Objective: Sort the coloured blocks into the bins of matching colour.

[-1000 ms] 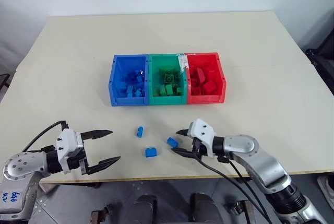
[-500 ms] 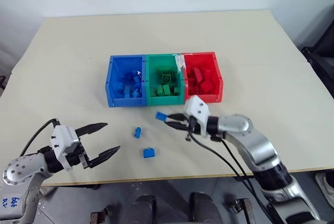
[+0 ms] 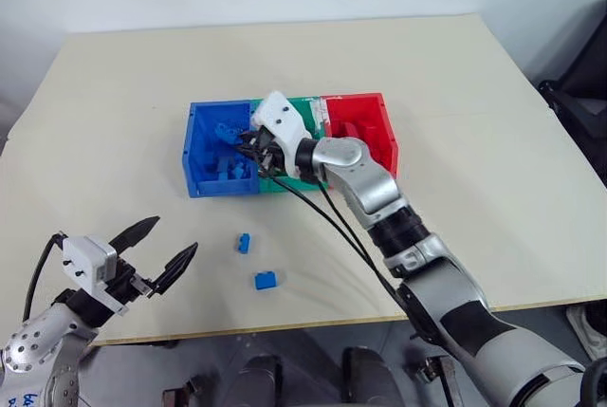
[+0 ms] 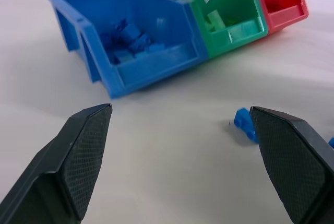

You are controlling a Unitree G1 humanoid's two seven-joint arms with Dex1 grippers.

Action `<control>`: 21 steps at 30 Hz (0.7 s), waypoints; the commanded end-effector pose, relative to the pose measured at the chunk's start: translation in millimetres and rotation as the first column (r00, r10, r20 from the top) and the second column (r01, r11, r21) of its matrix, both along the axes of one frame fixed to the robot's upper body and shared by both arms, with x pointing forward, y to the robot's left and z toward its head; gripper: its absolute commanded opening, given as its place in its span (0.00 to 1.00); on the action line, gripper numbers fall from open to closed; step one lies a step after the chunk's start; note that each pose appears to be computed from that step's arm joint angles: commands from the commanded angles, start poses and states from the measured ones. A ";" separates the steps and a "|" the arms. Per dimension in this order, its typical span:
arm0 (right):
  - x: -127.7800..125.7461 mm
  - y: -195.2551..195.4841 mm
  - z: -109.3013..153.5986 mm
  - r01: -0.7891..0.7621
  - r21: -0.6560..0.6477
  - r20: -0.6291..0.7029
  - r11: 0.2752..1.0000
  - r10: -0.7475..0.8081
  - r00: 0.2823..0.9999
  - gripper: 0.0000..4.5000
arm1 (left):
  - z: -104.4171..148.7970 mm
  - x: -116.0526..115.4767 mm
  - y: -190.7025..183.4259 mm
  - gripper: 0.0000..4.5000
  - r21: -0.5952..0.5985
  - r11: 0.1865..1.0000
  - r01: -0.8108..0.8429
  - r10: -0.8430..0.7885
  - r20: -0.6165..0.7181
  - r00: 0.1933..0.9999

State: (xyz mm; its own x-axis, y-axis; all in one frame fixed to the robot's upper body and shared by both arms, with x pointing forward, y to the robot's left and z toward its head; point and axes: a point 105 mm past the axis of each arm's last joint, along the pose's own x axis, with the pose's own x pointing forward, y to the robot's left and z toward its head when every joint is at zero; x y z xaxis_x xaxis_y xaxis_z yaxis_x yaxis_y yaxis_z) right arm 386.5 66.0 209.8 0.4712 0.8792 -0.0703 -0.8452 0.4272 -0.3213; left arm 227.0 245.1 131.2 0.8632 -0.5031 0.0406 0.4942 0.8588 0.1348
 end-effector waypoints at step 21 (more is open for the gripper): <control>-130.4 -224.3 -47.8 -0.245 0.007 -0.030 0.970 0.245 0.969 0.99 | 2.6 19.8 33.7 1.00 0.253 0.909 0.331 -0.294 -0.172 0.940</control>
